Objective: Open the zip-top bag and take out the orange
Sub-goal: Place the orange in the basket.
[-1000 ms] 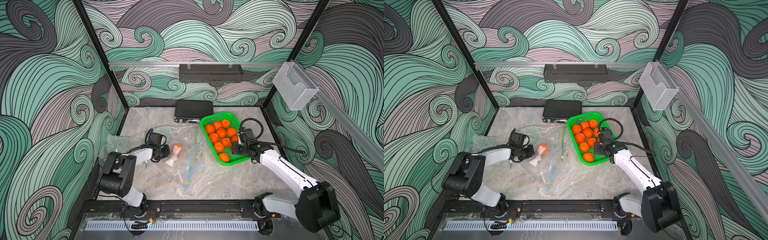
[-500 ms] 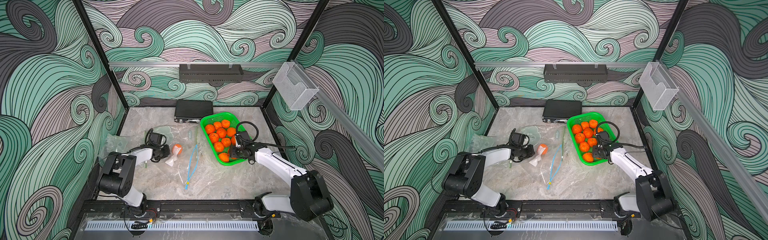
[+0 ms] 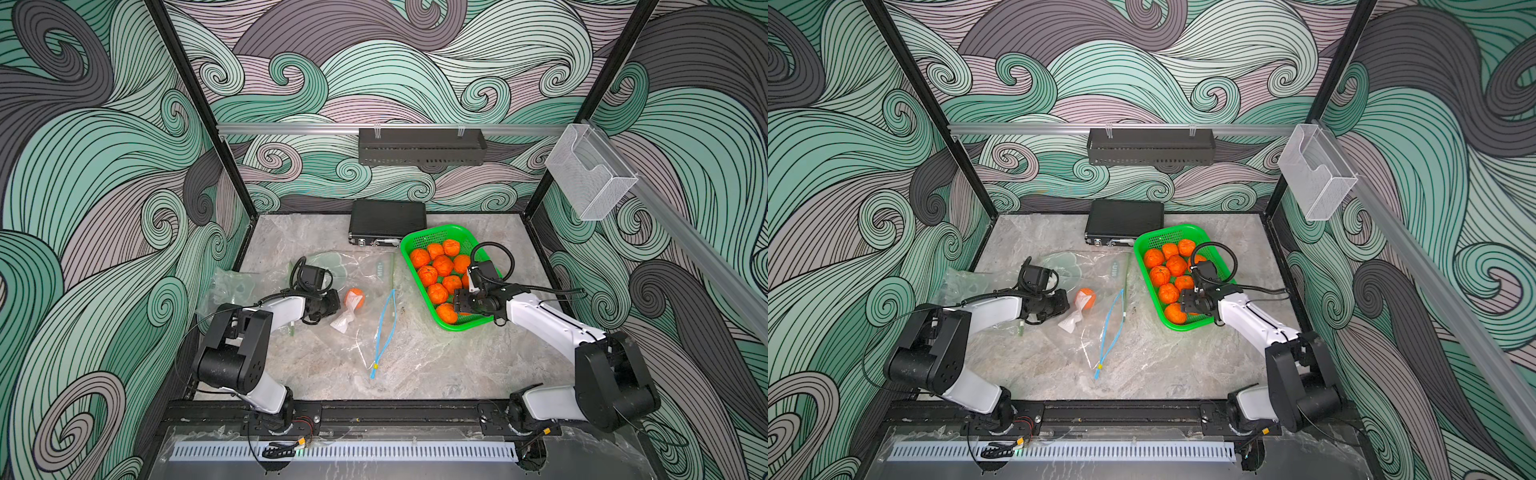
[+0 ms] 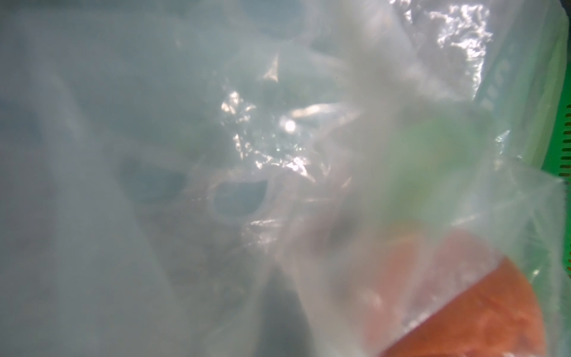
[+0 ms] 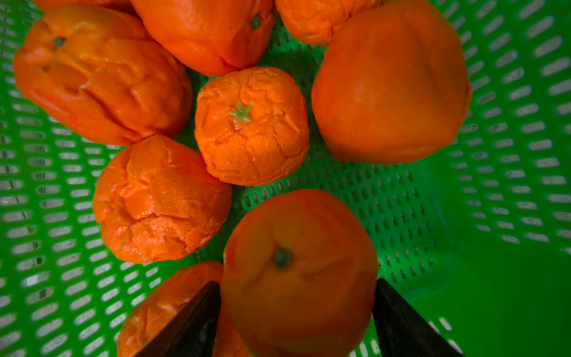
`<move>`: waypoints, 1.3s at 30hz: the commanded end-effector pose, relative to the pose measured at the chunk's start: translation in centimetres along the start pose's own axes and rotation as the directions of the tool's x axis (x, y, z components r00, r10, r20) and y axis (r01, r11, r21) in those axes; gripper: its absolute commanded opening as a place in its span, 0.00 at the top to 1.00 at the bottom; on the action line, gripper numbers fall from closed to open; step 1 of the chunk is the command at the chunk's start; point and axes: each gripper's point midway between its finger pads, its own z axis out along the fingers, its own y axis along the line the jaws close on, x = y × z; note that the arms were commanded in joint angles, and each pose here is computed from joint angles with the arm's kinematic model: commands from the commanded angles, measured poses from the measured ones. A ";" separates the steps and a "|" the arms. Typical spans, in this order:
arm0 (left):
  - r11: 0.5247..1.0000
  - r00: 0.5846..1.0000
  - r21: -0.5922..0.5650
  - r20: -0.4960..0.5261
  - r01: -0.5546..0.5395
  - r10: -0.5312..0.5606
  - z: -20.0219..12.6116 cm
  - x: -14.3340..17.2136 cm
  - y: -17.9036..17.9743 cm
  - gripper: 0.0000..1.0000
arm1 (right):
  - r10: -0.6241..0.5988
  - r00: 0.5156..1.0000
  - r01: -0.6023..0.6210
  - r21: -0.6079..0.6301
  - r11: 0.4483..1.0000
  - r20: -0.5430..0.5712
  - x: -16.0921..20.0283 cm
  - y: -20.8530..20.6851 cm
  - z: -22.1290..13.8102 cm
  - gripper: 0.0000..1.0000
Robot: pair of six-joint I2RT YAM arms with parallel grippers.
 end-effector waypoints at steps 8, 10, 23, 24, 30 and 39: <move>0.997 0.996 -0.071 -0.088 0.009 -0.016 0.8 2.2 1.8 1.00 | 0.043 0.998 -0.044 -0.014 0.999 -0.055 1.2 -0.1 -0.2 0.17; 0.997 0.996 -0.071 -0.088 0.010 -0.016 0.8 2.2 1.8 1.00 | 0.045 0.998 -0.046 -0.013 0.999 -0.048 1.1 -0.2 -0.4 0.16; 0.997 0.996 -0.071 -0.091 0.009 -0.016 0.8 2.3 1.8 1.00 | 0.026 0.998 -0.024 -0.038 0.999 0.058 -0.9 0.0 -4.3 0.15; 0.997 0.996 -0.071 -0.092 0.009 -0.016 0.8 2.3 1.8 1.00 | 0.023 0.997 -0.019 -0.042 0.999 0.078 -1.2 0.1 -4.8 0.15; 0.997 0.996 -0.070 -0.093 0.010 -0.017 0.9 2.2 1.8 1.00 | 0.005 0.992 0.003 -0.057 0.998 0.128 -2.1 0.3 -6.5 0.17; 0.997 0.996 -0.071 -0.091 0.009 -0.016 0.8 2.2 1.8 1.00 | -0.028 0.977 0.084 -0.260 0.962 0.211 -2.8 4.5 -9.7 0.34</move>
